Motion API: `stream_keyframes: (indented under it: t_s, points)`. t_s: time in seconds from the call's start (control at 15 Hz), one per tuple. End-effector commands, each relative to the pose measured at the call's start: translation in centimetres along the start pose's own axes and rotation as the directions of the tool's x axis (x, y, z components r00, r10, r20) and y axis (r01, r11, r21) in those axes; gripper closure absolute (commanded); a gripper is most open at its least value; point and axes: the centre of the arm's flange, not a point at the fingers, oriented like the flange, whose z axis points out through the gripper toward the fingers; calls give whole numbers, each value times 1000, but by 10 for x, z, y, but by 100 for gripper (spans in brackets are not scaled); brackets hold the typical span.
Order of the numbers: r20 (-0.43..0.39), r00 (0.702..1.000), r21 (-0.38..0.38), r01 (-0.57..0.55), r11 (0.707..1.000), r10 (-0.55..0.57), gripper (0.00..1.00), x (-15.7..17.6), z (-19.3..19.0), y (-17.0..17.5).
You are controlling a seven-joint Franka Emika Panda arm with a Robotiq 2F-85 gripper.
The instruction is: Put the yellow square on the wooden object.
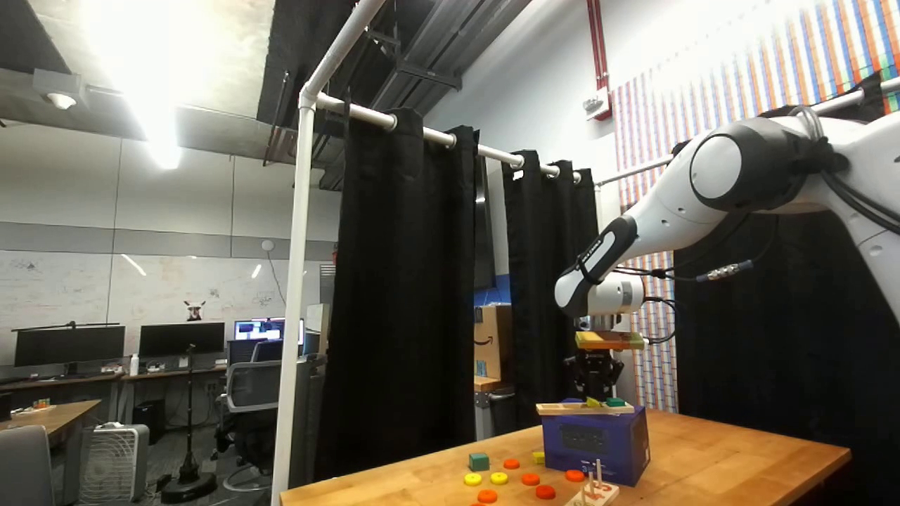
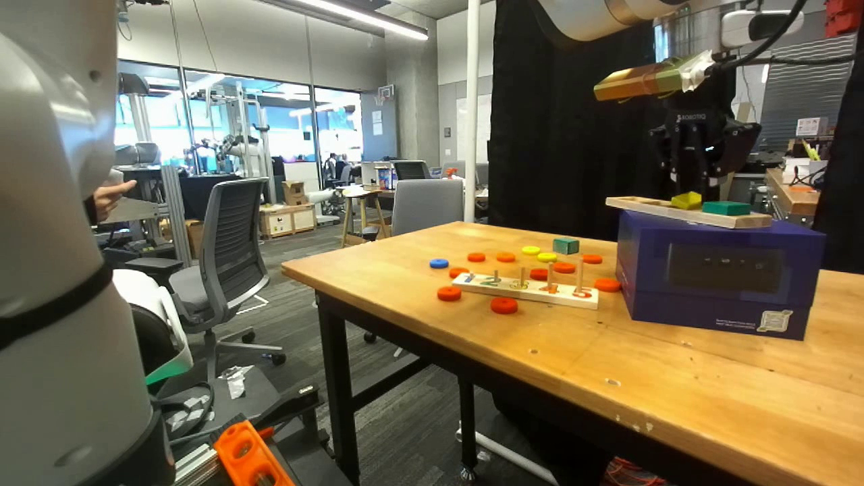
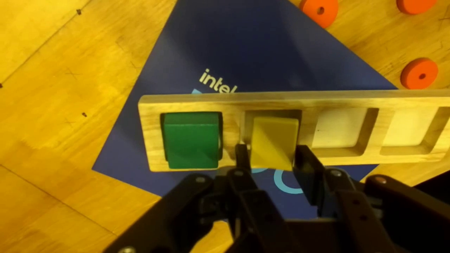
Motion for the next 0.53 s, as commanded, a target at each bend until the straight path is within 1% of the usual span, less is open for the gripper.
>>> stream_keyframes:
  t_s: [0.0, 0.07, 0.2, 0.27, 0.47]
  points:
    - [10, 1000, 11, 1, 1000, -2, 28, 15, -2, 1]
    - [10, 1000, 10, 0, 1000, -1, 19, 15, -2, 1]
    - [10, 1000, 11, -1, 1000, 1, 5, 15, -2, 1]
    - [11, 1000, 11, -3, 1000, 3, 1, 15, -2, 1]
    - [8, 1000, 6, -4, 1000, 4, 0, 9, -19, 2]
